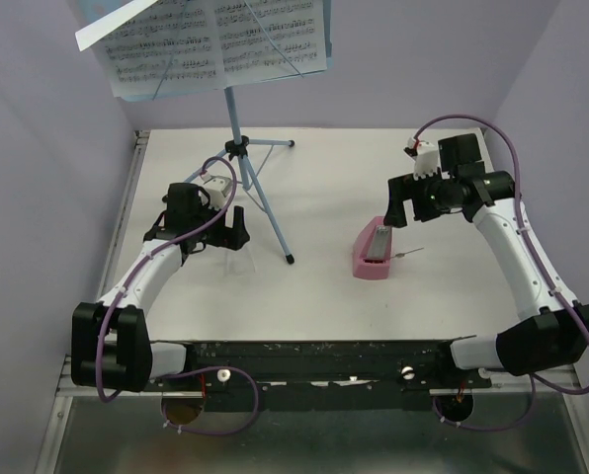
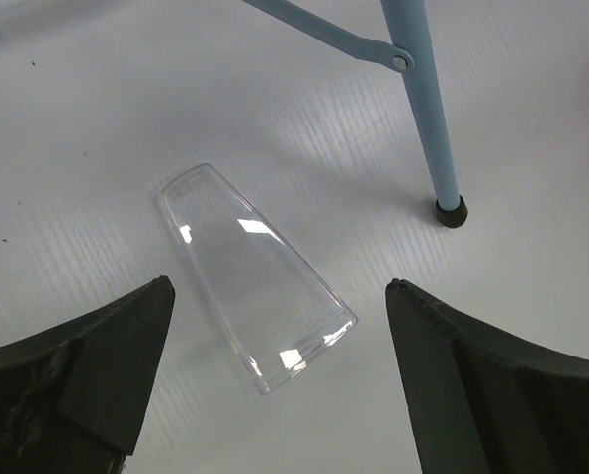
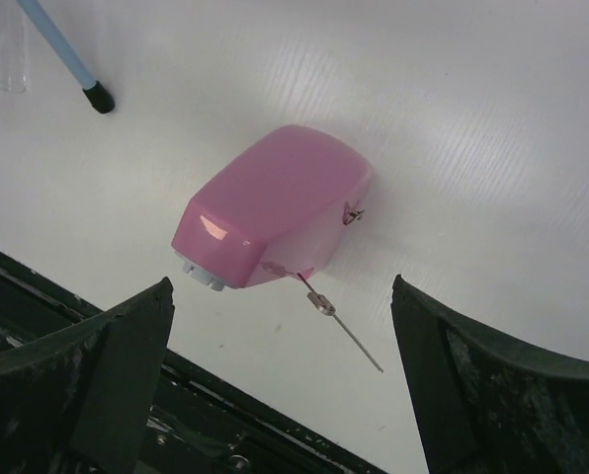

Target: Pack up the instrument practice props

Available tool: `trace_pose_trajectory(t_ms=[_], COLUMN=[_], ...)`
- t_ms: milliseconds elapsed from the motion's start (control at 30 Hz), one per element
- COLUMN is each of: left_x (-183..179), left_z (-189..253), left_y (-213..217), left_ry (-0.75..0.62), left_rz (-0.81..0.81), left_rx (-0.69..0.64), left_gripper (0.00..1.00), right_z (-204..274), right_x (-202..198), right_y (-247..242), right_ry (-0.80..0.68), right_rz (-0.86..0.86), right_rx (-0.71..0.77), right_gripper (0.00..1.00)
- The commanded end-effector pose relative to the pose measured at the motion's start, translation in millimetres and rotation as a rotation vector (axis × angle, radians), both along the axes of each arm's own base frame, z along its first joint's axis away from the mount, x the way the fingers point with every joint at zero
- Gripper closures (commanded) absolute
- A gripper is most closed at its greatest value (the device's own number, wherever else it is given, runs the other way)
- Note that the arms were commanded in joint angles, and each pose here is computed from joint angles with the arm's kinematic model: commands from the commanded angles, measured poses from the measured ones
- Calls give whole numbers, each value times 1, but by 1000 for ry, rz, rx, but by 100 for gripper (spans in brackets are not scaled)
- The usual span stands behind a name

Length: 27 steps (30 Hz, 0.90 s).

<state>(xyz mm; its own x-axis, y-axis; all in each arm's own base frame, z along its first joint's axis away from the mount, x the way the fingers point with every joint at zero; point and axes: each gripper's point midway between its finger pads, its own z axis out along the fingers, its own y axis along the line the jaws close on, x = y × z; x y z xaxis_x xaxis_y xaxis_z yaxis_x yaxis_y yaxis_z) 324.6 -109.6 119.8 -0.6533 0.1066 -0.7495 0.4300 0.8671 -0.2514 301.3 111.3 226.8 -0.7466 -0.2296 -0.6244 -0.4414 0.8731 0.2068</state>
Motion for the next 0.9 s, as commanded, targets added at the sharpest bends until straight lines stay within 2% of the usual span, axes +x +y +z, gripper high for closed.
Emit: trace_pose_trajectory(t_ms=[0,200,300,467,633,733,867], left_x=[4,2,1,0,-1,-1,-1], left_z=[12,12,12,15,17,17,15], left_y=[0,-3,-3,-2,-1,0,-1], left_ry=[-49,-57,-58,-66,-73,-75,-71], left_rz=[9,5,5,7,11,14,14], left_rx=[-2,-11,-14,-12,-9,-6,-8], left_gripper=[1,1,1,1,1,1,1], right_z=[-20,-21,-18,-32,-49,-51,-53], right_x=[7,11,14,15,12,12,11], right_y=[-8,15,29,29,16,17,19], right_ry=[59,62,69,113,160,168,179], right_rz=[-102,-52,-52,-97,-161,-158,-152], right_rx=[-57,-52,-30,-76,-142,-144,-141], right_gripper=[3,6,7,9,15,23,28])
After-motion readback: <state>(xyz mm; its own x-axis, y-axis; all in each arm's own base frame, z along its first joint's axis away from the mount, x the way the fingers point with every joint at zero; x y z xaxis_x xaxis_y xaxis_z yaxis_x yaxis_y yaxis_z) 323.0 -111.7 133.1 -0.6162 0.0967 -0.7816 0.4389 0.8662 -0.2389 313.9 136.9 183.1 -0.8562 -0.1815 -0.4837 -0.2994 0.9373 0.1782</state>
